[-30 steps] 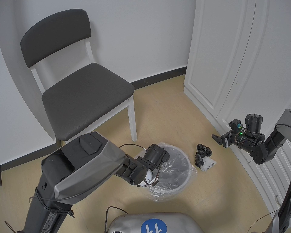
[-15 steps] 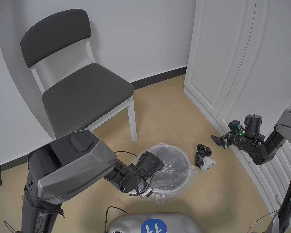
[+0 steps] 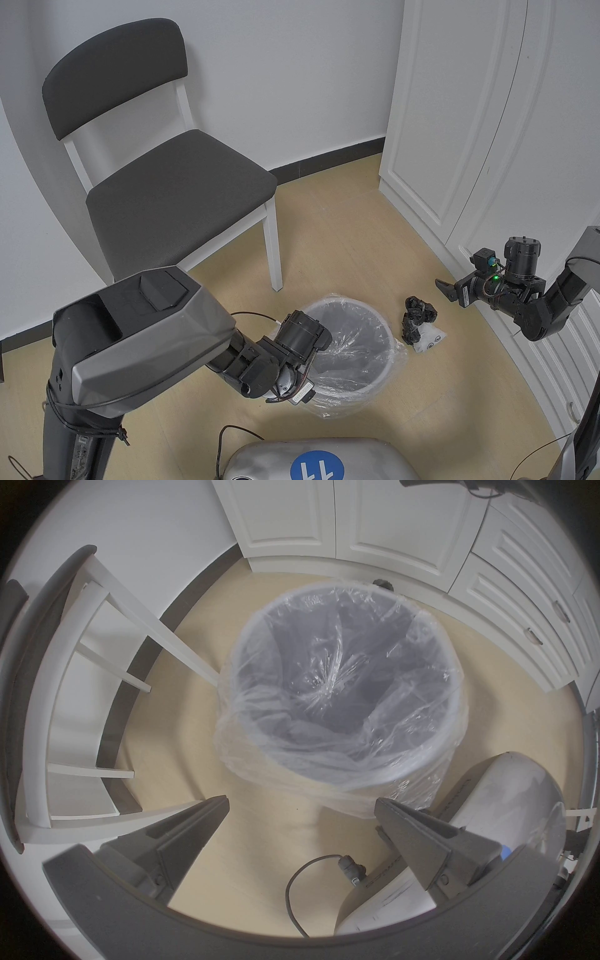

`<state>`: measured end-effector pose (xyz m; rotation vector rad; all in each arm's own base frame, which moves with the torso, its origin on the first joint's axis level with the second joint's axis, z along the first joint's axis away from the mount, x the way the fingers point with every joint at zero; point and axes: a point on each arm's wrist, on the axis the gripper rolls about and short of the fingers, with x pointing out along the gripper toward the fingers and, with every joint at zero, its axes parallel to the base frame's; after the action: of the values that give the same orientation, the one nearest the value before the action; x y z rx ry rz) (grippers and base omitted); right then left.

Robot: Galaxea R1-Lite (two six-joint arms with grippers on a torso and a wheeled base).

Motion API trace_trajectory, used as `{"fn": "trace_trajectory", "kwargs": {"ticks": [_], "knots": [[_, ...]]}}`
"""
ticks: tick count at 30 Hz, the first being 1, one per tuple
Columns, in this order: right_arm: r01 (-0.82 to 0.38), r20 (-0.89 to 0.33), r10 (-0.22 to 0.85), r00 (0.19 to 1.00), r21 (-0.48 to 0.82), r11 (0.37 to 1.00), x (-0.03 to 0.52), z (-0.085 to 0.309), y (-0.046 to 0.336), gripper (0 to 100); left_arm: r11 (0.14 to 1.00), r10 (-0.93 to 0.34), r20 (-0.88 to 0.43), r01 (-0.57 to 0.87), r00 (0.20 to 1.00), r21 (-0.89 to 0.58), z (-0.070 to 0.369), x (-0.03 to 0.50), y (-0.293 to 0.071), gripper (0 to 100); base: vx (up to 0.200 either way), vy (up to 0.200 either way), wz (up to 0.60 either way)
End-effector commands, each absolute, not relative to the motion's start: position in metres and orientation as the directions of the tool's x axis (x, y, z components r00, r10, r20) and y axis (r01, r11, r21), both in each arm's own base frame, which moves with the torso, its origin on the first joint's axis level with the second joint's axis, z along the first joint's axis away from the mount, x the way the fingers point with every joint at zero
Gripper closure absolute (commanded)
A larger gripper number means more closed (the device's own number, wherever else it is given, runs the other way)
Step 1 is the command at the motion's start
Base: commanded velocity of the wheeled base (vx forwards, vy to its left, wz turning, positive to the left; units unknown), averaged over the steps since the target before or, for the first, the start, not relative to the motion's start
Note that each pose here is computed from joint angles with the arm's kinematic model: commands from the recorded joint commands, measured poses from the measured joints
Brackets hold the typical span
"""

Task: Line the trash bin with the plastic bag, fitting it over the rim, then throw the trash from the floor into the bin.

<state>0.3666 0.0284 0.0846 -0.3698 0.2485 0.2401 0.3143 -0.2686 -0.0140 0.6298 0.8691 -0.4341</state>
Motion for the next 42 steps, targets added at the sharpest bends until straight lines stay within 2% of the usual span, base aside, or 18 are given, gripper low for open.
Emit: {"fn": "trace_trajectory", "kwargs": {"ticks": [1, 8, 9, 12, 15, 19, 20, 34, 42], "knots": [[-0.275, -0.278, 0.186, 0.942, -0.325, 0.905, 0.367, 0.085, 0.029, 0, 0.738, -0.135, -0.788, 0.591, 0.600, 0.325, 0.002, 0.309, -0.277, 0, 0.000, 0.000, 0.00], [-0.275, -0.279, 0.186, 0.942, -0.325, 0.905, 0.367, 0.085, 0.029, 0, 0.739, -0.177, -0.757, 0.593, 0.629, 0.320, 0.006, 0.316, -0.295, 0, 0.000, 0.000, 0.00], [-0.276, -0.282, 0.186, 0.941, -0.324, 0.905, 0.368, 0.084, 0.029, 0, 0.739, -0.189, -0.743, 0.591, 0.642, 0.323, -0.007, 0.330, -0.313, 0, 0.000, 0.000, 0.00], [-0.277, -0.288, 0.185, 0.940, -0.324, 0.905, 0.369, 0.082, 0.029, 0, 0.736, -0.197, -0.737, 0.594, 0.646, 0.325, -0.012, 0.336, -0.323, 0, 0.000, 0.000, 0.00], [-0.277, -0.288, 0.185, 0.940, -0.323, 0.905, 0.371, 0.080, 0.028, 0, 0.725, -0.175, -0.749, 0.598, 0.639, 0.340, -0.021, 0.346, -0.343, 0, 0.000, 0.000, 0.00], [-0.276, -0.288, 0.183, 0.940, -0.324, 0.905, 0.372, 0.080, 0.028, 0, 0.727, -0.144, -0.750, 0.583, 0.646, 0.362, -0.025, 0.353, -0.350, 0, 0.000, 0.000, 0.00], [-0.275, -0.287, 0.183, 0.940, -0.323, 0.905, 0.371, 0.080, 0.028, 0, 0.736, -0.111, -0.735, 0.553, 0.669, 0.392, -0.027, 0.363, -0.359, 0, 0.000, 0.000, 0.00], [-0.263, -0.281, 0.173, 0.944, -0.325, 0.908, 0.371, 0.083, 0.024, 0, 0.671, 0.037, -0.814, 0.589, 0.579, 0.450, -0.036, 0.356, -0.349, 0, 0.000, 0.000, 0.00], [-0.261, -0.281, 0.170, 0.945, -0.325, 0.909, 0.370, 0.083, 0.023, 0, 0.681, 0.059, -0.847, 0.599, 0.528, 0.421, -0.015, 0.331, -0.347, 0, 0.000, 0.000, 0.00]]}}
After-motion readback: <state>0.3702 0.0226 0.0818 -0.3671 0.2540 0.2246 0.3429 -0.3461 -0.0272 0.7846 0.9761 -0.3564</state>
